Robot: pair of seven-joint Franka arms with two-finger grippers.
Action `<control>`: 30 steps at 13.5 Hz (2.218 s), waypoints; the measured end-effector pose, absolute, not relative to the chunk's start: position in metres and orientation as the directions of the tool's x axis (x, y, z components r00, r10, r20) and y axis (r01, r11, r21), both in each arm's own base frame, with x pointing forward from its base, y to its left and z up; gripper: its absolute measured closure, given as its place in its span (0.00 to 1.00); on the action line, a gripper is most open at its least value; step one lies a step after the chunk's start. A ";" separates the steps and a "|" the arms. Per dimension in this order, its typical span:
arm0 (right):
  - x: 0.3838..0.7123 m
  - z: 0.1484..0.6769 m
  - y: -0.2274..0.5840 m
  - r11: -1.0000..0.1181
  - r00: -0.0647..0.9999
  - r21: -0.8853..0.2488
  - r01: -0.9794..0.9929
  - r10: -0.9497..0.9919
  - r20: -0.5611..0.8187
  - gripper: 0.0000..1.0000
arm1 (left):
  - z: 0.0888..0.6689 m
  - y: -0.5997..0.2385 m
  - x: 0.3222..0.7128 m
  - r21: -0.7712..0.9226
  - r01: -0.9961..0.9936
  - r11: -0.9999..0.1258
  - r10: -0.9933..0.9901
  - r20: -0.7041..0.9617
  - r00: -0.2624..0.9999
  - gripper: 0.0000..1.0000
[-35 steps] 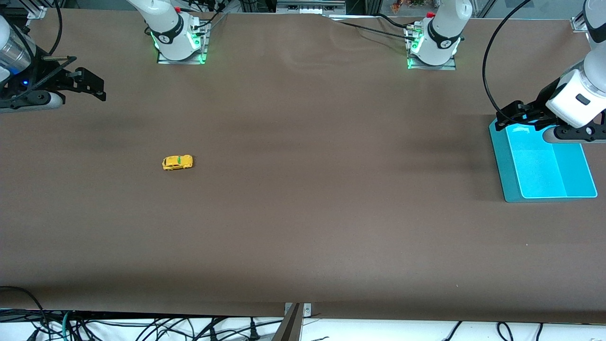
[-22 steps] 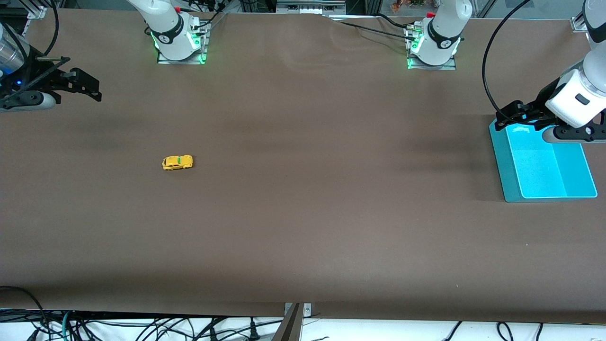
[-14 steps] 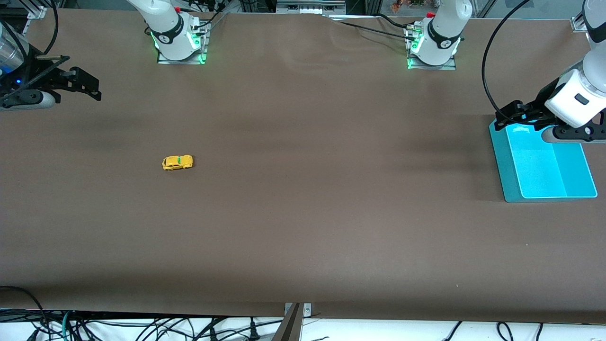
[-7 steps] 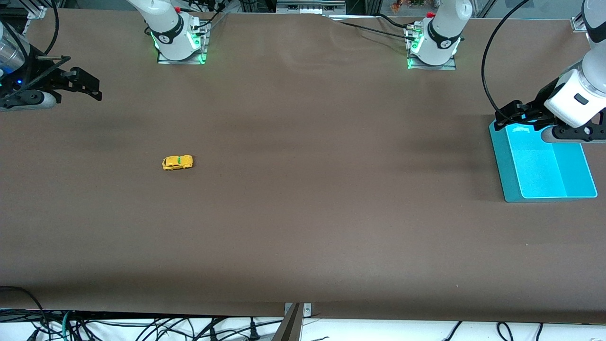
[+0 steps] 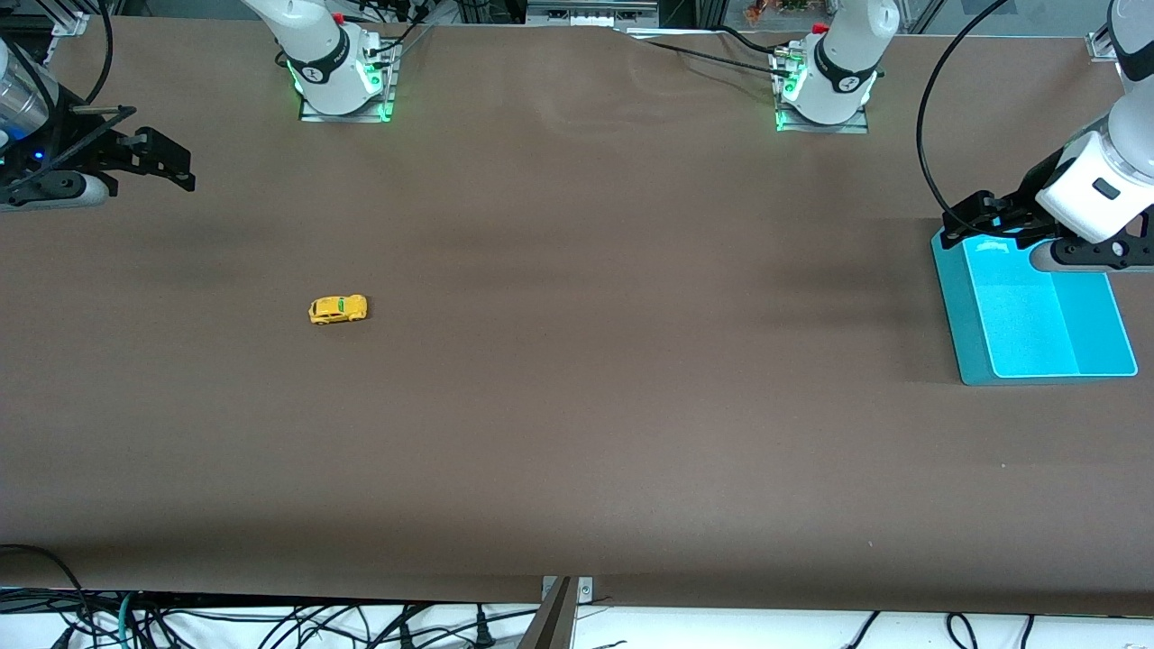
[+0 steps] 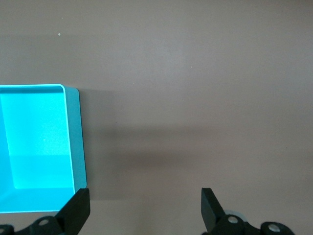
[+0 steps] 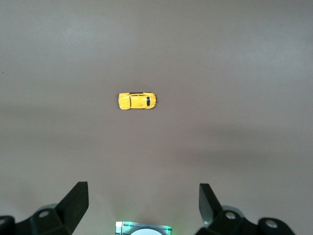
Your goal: Wind and store yellow beetle car
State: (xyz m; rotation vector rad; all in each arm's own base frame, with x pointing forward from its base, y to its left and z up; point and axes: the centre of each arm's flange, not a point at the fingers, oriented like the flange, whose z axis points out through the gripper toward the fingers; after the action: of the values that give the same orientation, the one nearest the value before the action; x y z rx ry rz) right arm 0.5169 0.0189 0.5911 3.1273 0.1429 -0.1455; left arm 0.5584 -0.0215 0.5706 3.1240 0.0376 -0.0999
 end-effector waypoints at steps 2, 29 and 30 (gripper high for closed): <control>0.517 0.588 0.019 -0.996 0.991 0.003 0.093 0.092 -0.099 0.00 | 0.571 -0.021 0.558 0.015 0.024 -1.000 0.023 -0.064 0.998 0.00; 0.516 0.281 0.060 -0.412 0.412 -0.028 0.911 0.911 -0.006 0.00 | 0.570 -0.018 0.558 0.017 -0.003 -1.000 -0.004 -0.072 0.997 0.00; 0.518 0.268 0.067 -0.340 0.340 -0.015 0.940 0.940 0.009 0.00 | 0.570 -0.018 0.558 0.017 -0.003 -1.000 -0.005 -0.072 0.997 0.00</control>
State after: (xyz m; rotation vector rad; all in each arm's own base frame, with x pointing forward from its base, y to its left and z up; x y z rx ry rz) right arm 0.5184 0.0669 0.2682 2.5862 1.8144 -0.0025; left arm 0.5578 -0.0181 0.5696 3.1228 -0.0062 -0.1130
